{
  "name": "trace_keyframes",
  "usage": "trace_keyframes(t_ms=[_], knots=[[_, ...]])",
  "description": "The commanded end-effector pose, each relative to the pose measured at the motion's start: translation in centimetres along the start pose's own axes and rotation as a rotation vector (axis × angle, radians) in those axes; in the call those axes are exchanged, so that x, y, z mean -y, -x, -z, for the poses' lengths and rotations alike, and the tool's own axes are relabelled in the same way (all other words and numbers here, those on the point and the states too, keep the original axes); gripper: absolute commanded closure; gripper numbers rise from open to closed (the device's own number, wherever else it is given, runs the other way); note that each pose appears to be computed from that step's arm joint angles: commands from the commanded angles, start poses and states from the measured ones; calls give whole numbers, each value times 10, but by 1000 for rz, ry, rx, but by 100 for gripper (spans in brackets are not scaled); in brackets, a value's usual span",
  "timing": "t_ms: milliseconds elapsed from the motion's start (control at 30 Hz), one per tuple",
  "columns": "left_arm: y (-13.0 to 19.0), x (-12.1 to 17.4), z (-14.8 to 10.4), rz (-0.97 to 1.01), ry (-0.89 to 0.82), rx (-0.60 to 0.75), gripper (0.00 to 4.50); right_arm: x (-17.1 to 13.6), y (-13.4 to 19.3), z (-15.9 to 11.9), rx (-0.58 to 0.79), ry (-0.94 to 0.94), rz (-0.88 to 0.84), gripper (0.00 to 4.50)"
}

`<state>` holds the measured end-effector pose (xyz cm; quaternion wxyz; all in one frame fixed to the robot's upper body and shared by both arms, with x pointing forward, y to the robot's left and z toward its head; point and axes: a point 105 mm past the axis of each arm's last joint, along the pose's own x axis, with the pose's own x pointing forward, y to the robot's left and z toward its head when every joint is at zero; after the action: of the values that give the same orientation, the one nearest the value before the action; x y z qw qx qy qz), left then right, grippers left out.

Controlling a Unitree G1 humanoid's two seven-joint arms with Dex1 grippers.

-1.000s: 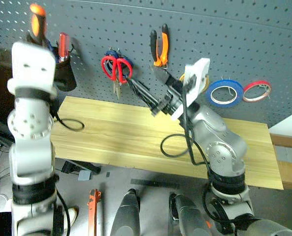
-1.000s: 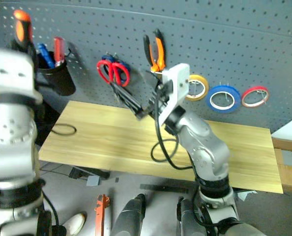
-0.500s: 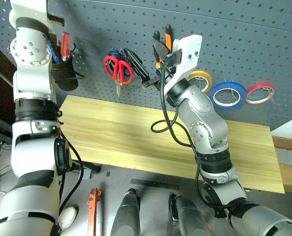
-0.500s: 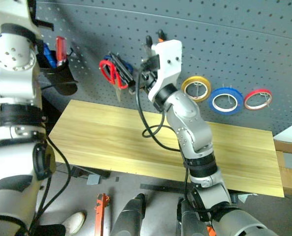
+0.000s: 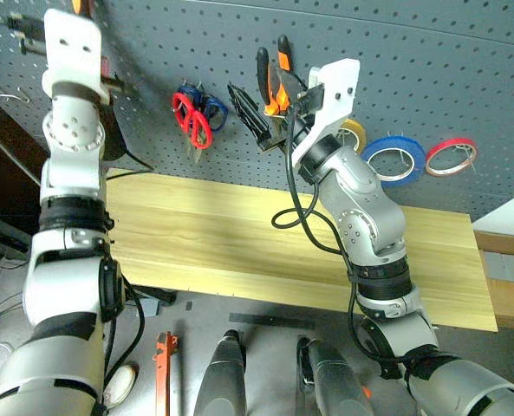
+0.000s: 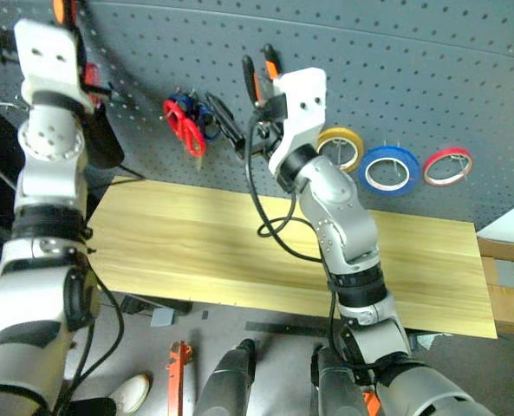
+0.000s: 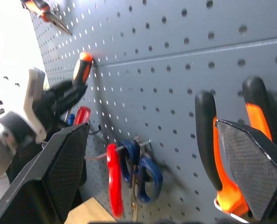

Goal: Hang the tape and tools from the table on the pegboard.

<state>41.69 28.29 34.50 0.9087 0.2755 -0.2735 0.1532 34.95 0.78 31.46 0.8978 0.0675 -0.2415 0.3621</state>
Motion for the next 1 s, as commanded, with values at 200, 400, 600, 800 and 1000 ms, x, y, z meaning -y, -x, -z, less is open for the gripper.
trace_keyframes(t_ms=[200, 400, 600, 800, 1000], knots=[[27, -22, -16, -91, 37, 5, 384, -4, 4, -2, 4, 3, -28, 0], [44, -23, -12, -105, 48, -51, 384, -2, 5, 2, -11, 1, -22, 0], [47, -22, -12, -102, 51, -69, 384, -1, 5, 3, -17, -5, -23, 0], [45, -25, -13, -104, 51, -70, 254, 0, 6, 5, -24, -9, -18, 0], [47, -26, -14, -102, 57, -73, 38, 0, 8, 7, -27, -8, -19, 0]])
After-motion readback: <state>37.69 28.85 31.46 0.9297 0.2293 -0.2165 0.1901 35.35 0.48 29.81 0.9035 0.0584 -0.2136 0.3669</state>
